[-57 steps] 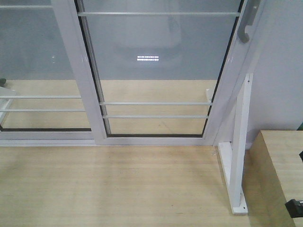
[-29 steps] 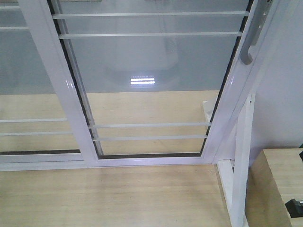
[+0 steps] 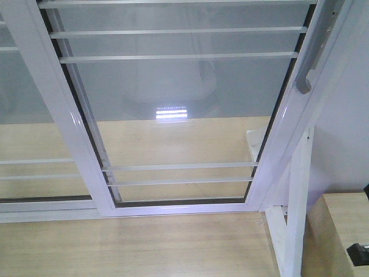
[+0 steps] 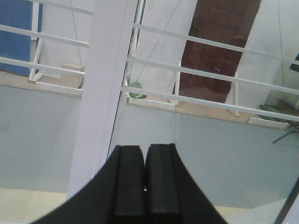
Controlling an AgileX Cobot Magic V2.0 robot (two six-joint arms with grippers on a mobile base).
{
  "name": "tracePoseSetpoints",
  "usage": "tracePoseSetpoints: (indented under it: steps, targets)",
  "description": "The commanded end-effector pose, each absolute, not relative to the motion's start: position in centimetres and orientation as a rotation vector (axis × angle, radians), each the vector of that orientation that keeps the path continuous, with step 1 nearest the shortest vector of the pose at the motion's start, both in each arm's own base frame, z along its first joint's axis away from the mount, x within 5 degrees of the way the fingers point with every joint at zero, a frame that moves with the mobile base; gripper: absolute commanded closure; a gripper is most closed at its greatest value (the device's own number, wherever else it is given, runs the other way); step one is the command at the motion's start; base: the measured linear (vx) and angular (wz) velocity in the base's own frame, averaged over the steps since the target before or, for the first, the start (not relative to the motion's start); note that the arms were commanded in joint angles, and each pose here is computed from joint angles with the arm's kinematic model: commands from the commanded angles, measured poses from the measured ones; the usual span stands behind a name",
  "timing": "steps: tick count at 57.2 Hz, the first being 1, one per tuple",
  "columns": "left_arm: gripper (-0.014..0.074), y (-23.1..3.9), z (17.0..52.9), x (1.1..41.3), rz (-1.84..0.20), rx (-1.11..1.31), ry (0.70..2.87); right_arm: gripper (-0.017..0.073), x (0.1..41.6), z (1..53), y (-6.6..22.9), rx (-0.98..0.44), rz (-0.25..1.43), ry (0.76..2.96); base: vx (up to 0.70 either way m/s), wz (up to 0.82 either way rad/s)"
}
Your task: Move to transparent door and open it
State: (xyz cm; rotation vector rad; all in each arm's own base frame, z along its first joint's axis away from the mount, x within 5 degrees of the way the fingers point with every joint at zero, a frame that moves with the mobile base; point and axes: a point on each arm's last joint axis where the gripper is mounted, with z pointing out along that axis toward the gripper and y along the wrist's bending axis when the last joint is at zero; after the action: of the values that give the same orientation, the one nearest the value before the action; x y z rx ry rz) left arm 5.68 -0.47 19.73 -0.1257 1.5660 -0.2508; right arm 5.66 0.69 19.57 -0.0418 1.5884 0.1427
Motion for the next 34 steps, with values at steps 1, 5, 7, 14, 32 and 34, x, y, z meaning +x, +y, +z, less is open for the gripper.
tracePoseSetpoints:
  steps: [1, 5, 7, 14, 32, 34]
  targets:
    - [0.0597, -0.44, 20.05, 5.81, -0.261, -0.131, 1.51, 0.0443, 5.73, 20.29, 0.61, -0.031, 0.136, 1.508, -0.01, 0.04]
    - [0.0597, -0.44, 20.03, 5.81, -0.261, -0.131, 1.512, 0.0443, 5.76, 20.09, 0.64, -0.036, 0.139, 1.528, -0.01, 0.02]
    - [0.0597, -0.45, 20.02, 5.83, -0.262, -0.13, 1.515, 0.0443, 5.78, 20.06, 0.65, -0.036, 0.139, 1.533, -0.02, -0.01]
    - [0.0597, -0.46, 20.01, 5.83, -0.262, -0.13, 1.515, 0.0443, 5.78, 19.91, 0.64, -0.035, 0.137, 1.549, 0.0, -0.02]
    - [0.0597, -0.45, 20.05, 5.83, -0.262, -0.13, 1.514, 0.0443, 5.78, 19.85, 0.64, -0.035, 0.137, 1.556, 0.0, 0.0]
    - [0.0597, -0.45, 20.05, 5.83, -0.262, -0.13, 1.514, 0.0443, 5.78, 19.85, 0.64, -0.035, 0.137, 1.556, 0.0, 0.0]
